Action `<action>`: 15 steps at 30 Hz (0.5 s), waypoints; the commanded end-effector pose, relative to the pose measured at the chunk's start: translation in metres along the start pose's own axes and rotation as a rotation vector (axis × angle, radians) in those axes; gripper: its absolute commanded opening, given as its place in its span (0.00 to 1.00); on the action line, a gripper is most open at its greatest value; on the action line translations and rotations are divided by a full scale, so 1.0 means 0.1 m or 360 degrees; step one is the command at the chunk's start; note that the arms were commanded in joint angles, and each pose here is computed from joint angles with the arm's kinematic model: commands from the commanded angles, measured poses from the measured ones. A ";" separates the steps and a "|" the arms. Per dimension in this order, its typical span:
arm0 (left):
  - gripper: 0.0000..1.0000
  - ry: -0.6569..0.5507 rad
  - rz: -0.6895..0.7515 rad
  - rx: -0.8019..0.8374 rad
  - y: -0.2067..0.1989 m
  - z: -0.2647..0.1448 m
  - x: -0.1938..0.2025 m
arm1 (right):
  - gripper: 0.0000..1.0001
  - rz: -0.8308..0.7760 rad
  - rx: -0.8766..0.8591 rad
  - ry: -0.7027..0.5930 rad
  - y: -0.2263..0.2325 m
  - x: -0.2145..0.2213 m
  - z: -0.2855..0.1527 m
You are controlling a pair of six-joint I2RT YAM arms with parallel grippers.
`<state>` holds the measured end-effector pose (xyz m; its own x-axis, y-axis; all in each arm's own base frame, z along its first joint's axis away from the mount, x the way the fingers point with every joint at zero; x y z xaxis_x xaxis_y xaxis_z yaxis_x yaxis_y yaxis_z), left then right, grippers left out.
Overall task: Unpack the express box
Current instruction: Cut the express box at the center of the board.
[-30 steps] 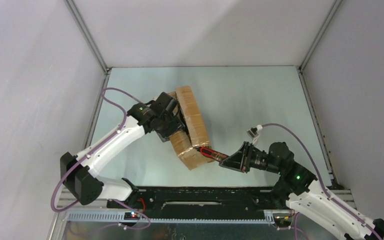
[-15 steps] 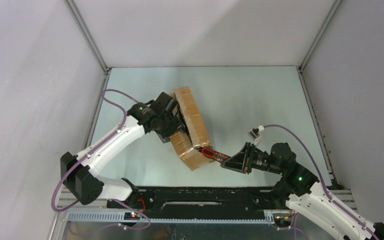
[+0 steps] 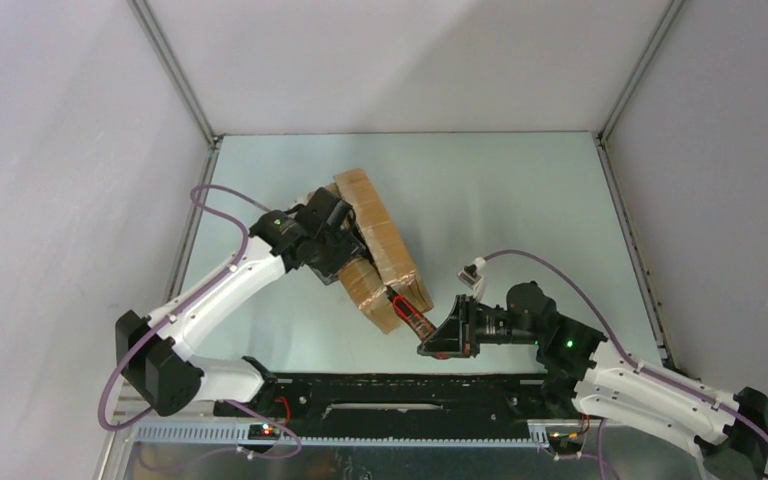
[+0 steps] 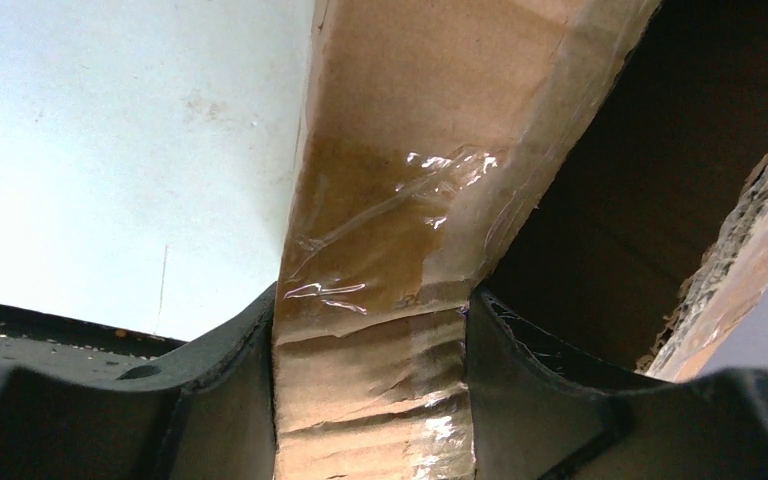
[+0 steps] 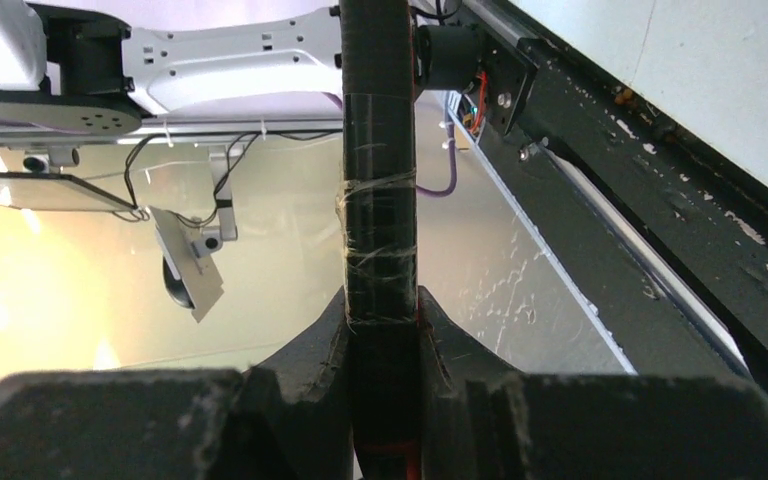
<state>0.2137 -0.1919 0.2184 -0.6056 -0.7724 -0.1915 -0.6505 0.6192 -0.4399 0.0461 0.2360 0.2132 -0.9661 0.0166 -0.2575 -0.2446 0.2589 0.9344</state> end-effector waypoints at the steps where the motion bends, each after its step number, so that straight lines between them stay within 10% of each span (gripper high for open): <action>1: 0.00 0.0060 -0.0225 0.0189 -0.21 -0.01 -0.02 | 0.00 0.0057 0.0075 -0.0037 -0.07 -0.03 -0.09; 15: 0.00 0.0064 -0.0164 0.0175 -0.20 0.00 -0.08 | 0.00 0.0039 0.0049 -0.0004 -0.08 -0.04 -0.17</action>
<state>0.2262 -0.1881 0.2171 -0.5625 -0.8184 -0.1175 -0.6903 0.5431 -0.4781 0.0504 0.2133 0.2165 -0.9631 0.0616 -0.2622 -0.2366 0.2716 0.9329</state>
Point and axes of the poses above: each gripper's point midway between its finger pads, its own z axis out along the fingers, its own y axis along the line the jaws close on, x = y × z, the point moved 5 cm from there along -z, back along the fingers, and after that the axes turned 7 degrees about -z, right-handed, at the moved point
